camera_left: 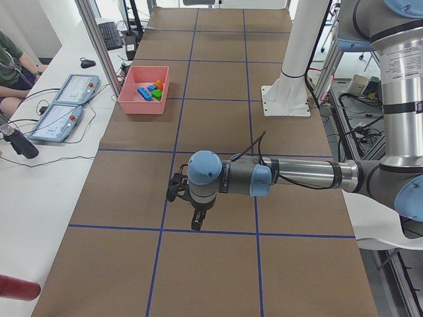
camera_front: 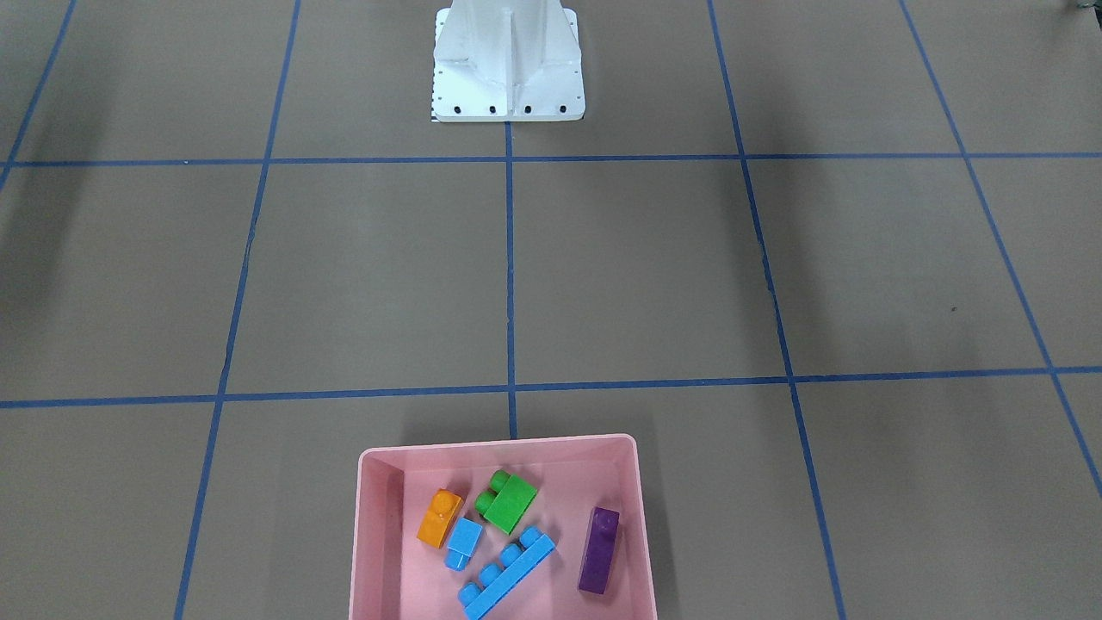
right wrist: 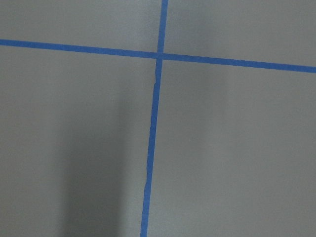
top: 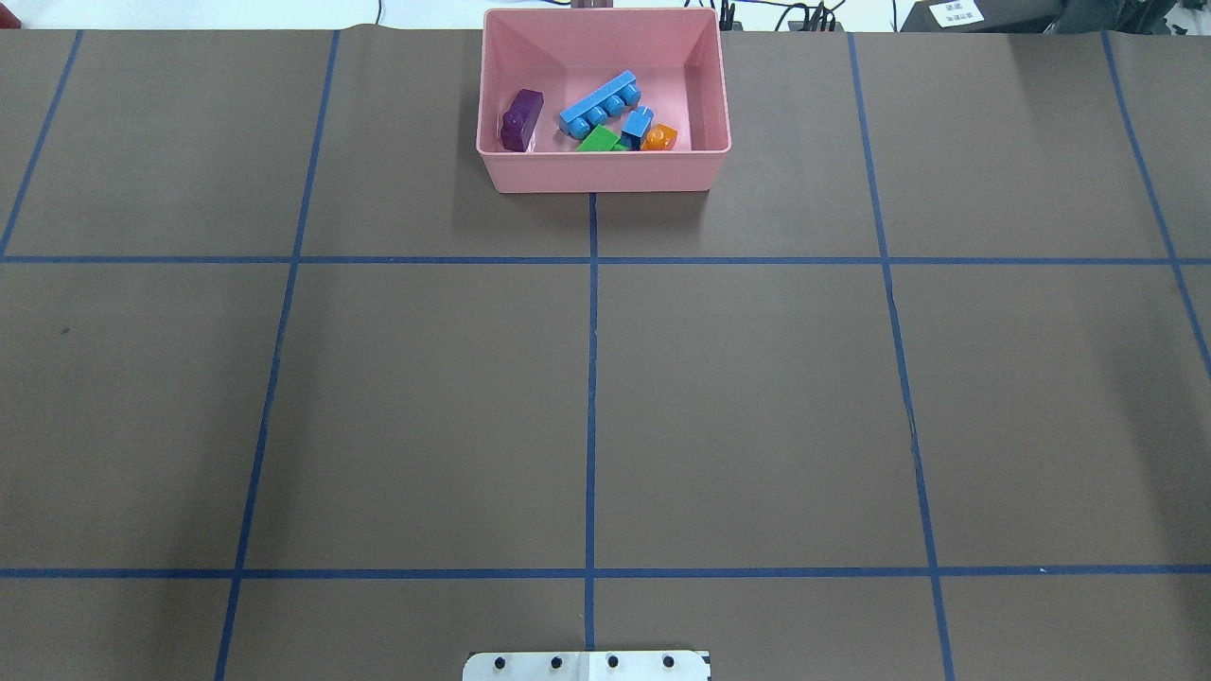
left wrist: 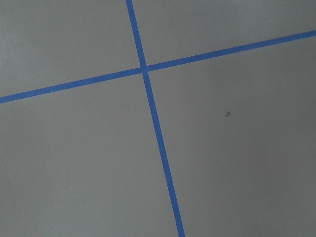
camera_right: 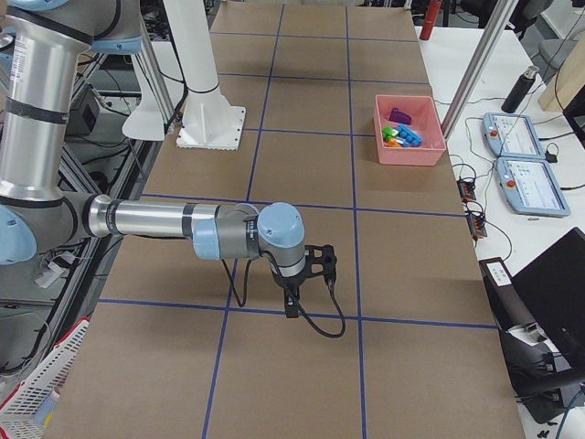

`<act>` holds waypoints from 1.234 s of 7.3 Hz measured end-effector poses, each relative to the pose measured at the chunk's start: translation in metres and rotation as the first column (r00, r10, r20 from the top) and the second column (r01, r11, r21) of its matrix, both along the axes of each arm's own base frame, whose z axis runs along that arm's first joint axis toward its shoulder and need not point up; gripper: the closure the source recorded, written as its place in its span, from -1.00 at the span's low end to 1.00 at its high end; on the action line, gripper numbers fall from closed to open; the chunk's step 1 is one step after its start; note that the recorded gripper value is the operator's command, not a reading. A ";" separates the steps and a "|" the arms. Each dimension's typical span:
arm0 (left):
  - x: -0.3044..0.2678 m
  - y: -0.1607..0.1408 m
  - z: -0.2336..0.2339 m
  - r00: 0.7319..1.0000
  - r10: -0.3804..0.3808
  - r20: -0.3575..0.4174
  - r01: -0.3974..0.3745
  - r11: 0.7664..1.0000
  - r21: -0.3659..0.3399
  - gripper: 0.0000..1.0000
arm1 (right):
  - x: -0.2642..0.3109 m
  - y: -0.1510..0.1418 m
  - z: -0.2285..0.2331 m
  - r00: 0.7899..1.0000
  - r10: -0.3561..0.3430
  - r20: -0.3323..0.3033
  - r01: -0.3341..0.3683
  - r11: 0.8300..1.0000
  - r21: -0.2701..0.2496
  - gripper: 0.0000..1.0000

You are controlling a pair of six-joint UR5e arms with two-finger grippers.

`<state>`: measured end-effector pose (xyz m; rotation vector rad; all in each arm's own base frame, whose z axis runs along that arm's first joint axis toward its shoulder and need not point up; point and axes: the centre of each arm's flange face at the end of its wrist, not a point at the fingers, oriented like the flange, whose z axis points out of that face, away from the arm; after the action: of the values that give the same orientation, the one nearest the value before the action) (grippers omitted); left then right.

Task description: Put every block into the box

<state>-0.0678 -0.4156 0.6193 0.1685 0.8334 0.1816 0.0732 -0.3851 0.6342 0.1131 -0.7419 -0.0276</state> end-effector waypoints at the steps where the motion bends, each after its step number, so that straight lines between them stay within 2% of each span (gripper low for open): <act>1: 0.000 0.000 0.000 1.000 0.000 0.000 0.000 1.000 0.000 -1.00 | 0.000 0.001 0.000 1.000 0.000 0.000 0.000 1.000 -0.002 -1.00; 9: -0.001 0.001 0.001 1.000 -0.002 0.000 0.002 1.000 -0.002 -1.00 | -0.001 0.006 0.003 1.000 0.002 0.006 -0.002 1.000 0.004 -1.00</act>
<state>-0.0685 -0.4149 0.6199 0.1674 0.8332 0.1784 0.0726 -0.3792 0.6368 0.1181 -0.7475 -0.0271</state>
